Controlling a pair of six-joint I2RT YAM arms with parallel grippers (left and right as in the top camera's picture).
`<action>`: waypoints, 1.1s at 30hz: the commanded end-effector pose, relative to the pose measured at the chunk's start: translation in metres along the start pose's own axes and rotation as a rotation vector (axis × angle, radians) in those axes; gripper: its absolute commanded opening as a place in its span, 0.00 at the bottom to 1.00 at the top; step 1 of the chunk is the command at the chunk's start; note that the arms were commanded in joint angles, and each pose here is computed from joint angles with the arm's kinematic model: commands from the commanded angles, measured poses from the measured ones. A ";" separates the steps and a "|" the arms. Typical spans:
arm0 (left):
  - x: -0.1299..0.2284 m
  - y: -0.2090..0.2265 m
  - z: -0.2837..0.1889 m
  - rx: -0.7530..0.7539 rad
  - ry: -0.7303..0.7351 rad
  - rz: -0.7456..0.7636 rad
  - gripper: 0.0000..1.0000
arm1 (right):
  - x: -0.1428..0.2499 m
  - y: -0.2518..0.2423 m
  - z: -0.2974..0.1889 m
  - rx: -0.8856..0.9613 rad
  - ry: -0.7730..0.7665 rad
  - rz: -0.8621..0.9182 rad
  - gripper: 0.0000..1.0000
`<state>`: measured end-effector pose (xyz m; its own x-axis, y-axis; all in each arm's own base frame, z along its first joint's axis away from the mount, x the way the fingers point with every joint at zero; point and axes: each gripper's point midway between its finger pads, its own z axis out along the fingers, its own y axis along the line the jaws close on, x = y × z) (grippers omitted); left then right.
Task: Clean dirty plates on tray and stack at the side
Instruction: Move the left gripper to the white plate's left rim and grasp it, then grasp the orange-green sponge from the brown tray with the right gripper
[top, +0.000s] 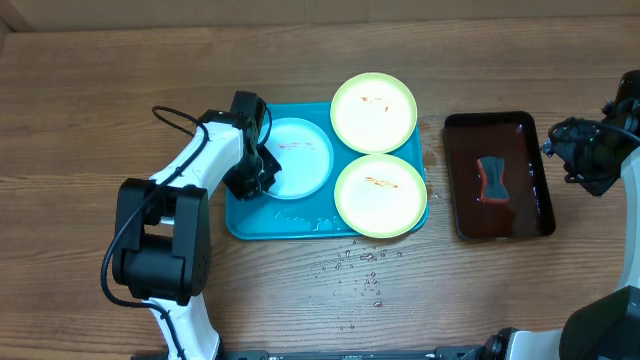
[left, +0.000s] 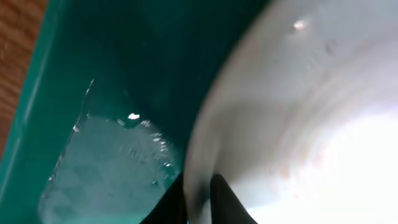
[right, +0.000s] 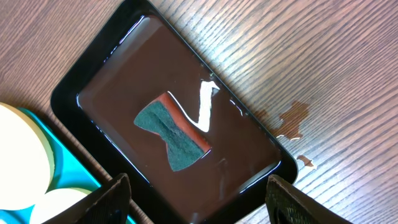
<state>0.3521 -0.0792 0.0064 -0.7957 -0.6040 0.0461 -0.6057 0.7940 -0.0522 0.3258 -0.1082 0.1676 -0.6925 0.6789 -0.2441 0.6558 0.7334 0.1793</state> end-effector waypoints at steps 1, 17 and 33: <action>-0.011 0.015 0.010 -0.087 -0.040 0.096 0.11 | -0.004 0.001 -0.006 -0.004 -0.021 -0.003 0.71; -0.083 0.024 -0.007 -0.326 -0.310 0.757 0.04 | 0.015 0.010 0.006 -0.074 0.050 -0.242 0.73; -0.057 -0.019 0.003 0.092 -0.196 1.030 0.04 | 0.034 0.045 0.080 -0.144 0.224 -0.428 0.35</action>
<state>0.4202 -0.0523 0.0153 -0.9054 0.3478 -0.2434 0.3377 0.9376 0.0834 0.3503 -0.0694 0.1055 -0.9266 0.3504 -0.1362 0.3120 0.9188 0.2418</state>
